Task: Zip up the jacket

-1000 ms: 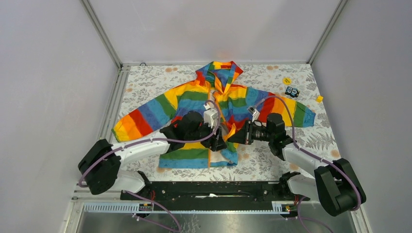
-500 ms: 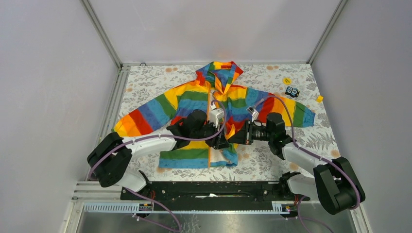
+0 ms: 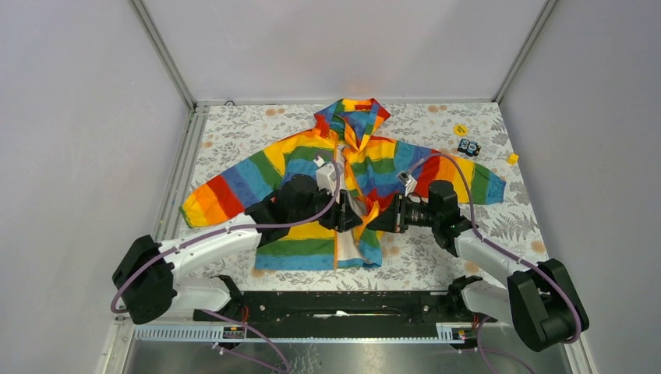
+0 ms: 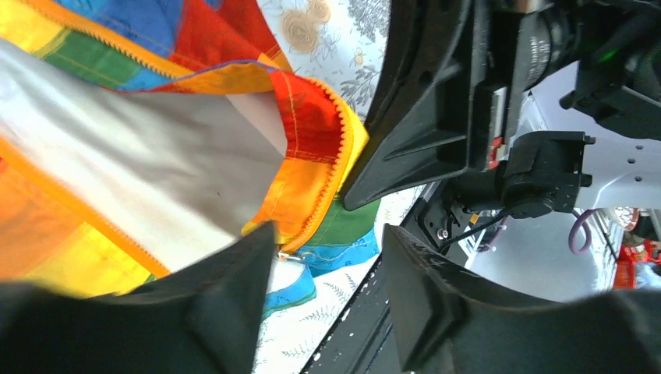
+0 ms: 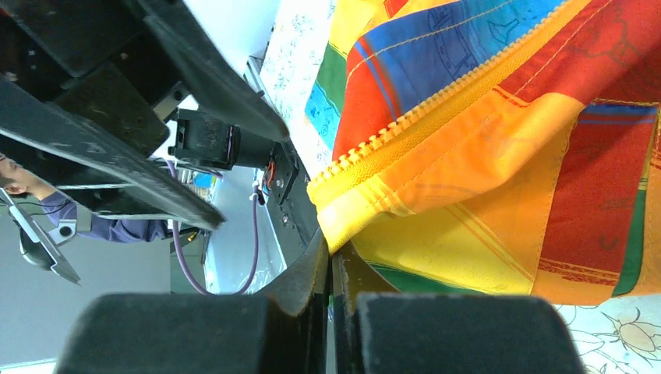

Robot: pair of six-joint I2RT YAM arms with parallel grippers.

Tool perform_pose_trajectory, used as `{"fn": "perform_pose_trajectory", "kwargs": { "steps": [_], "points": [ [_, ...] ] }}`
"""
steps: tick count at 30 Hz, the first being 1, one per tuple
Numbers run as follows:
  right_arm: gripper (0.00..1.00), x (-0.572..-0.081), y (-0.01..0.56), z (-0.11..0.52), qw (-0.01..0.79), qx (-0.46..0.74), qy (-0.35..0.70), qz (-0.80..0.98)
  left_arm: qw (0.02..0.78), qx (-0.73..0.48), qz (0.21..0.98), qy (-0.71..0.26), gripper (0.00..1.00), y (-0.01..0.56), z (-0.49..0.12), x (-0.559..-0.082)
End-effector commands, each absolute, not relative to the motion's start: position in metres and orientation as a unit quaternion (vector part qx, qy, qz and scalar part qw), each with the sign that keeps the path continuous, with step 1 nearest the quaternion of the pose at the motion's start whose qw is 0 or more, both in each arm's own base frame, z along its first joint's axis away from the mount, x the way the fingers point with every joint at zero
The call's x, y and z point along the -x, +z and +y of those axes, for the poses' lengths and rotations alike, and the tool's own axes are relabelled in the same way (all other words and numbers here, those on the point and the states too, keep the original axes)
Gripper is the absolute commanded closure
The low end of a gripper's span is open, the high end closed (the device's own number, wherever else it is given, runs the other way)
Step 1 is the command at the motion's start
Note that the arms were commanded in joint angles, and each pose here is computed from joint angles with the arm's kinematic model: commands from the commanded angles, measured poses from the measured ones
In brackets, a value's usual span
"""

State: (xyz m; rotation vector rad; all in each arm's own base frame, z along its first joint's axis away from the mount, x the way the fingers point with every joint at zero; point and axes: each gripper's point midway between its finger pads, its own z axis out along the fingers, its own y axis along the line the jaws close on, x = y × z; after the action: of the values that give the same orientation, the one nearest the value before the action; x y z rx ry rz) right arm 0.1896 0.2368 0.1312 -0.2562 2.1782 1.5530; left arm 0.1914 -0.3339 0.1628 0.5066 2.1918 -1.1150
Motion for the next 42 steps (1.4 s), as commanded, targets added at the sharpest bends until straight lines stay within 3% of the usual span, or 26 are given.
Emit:
{"fn": "perform_pose_trajectory", "kwargs": {
  "steps": [1,27,42],
  "points": [
    [1.0,-0.201,0.146,0.239,0.255,0.109,0.562,0.779,0.309,-0.179,0.821,-0.446,0.48,0.172,-0.34,-0.186],
    [1.0,-0.195,0.152,0.242,0.247,0.123,0.583,0.764,0.268,-0.257,0.801,-0.469,0.42,0.146,-0.385,-0.172],
    [1.0,-0.19,0.156,0.243,0.244,0.136,0.597,0.752,0.262,-0.323,0.779,-0.469,0.69,0.148,-0.378,-0.156]
  ]
}}
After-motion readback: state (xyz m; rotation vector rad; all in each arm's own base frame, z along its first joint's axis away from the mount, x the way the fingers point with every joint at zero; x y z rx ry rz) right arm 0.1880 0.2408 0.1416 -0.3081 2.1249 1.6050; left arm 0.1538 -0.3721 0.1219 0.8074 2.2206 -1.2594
